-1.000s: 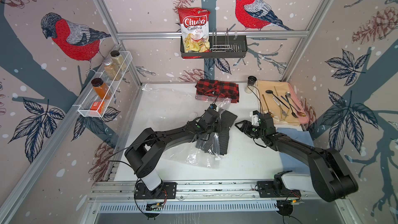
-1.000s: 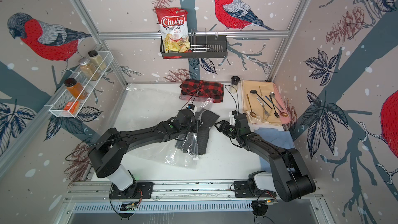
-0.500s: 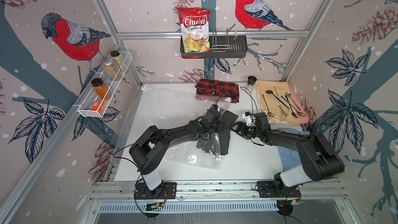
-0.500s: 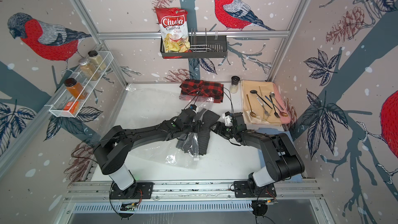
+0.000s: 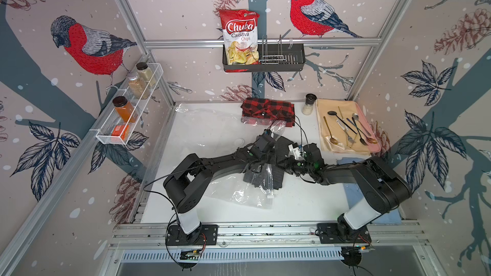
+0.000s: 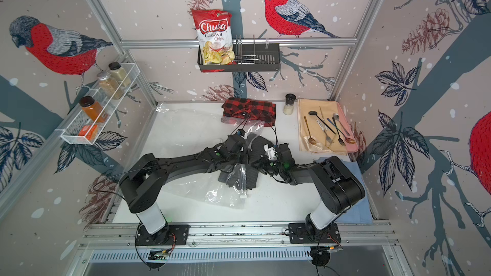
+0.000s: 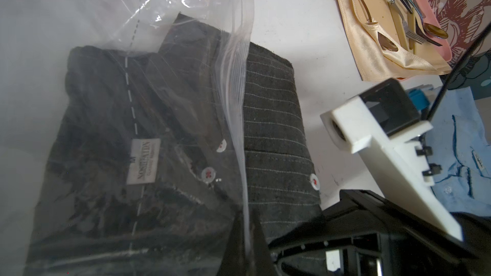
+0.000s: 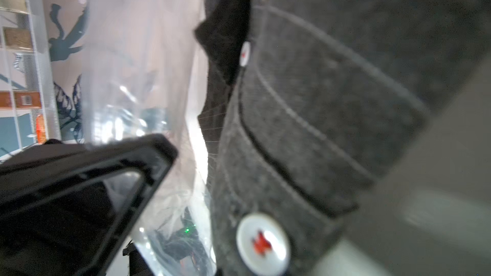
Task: Place the folded shirt into the vacuum bag
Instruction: Place the shirt in the vacuum bag.
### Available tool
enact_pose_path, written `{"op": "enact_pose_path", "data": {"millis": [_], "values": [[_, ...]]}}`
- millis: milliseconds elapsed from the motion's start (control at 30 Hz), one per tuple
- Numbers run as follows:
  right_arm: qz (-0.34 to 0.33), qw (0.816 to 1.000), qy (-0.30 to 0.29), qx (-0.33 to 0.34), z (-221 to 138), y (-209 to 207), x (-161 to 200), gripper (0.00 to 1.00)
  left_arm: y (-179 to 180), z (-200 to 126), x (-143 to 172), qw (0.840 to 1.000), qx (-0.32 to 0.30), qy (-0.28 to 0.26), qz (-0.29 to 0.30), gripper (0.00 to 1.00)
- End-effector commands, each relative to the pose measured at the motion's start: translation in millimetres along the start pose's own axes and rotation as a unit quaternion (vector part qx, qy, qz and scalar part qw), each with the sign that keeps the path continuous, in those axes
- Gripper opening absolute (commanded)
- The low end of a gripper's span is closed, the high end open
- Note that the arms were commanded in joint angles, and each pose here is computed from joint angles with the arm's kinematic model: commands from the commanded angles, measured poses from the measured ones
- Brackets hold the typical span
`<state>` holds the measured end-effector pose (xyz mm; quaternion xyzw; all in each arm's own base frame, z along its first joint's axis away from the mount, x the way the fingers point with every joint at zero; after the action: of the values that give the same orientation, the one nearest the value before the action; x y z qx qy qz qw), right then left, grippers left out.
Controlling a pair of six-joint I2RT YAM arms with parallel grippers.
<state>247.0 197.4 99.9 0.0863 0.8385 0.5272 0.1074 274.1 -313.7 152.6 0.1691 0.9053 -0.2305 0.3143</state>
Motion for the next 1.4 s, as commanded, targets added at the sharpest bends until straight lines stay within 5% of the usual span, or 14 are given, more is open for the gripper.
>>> {"op": "enact_pose_path", "data": {"millis": [0,300,467,1367], "values": [[0.005,0.997,-0.011,-0.078,-1,26,-12,0.0,-4,-4,0,1.0,0.011,-0.003,-0.006,0.0],[0.099,0.981,0.008,-0.169,11,20,-1,0.0,-9,-7,-1,1.0,0.022,-0.01,-0.01,0.0],[0.121,0.98,0.025,-0.156,25,6,18,0.0,-10,-6,-4,1.0,0.025,-0.014,-0.01,0.0],[0.039,0.996,0.056,-0.051,77,8,26,0.0,-19,-38,-25,0.997,0.038,-0.064,-0.012,0.0]]}}
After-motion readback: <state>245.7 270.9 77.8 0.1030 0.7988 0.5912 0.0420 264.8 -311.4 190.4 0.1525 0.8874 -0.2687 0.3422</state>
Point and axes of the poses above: each gripper's point midway between its finger pads, its own z axis out along the fingers, its own y axis along the line the jaws close on, x = y × z, the point moved 8 cm from there along -z, back along the fingers, and after that the axes turned 6 degrees about z, right-handed, at the moved point
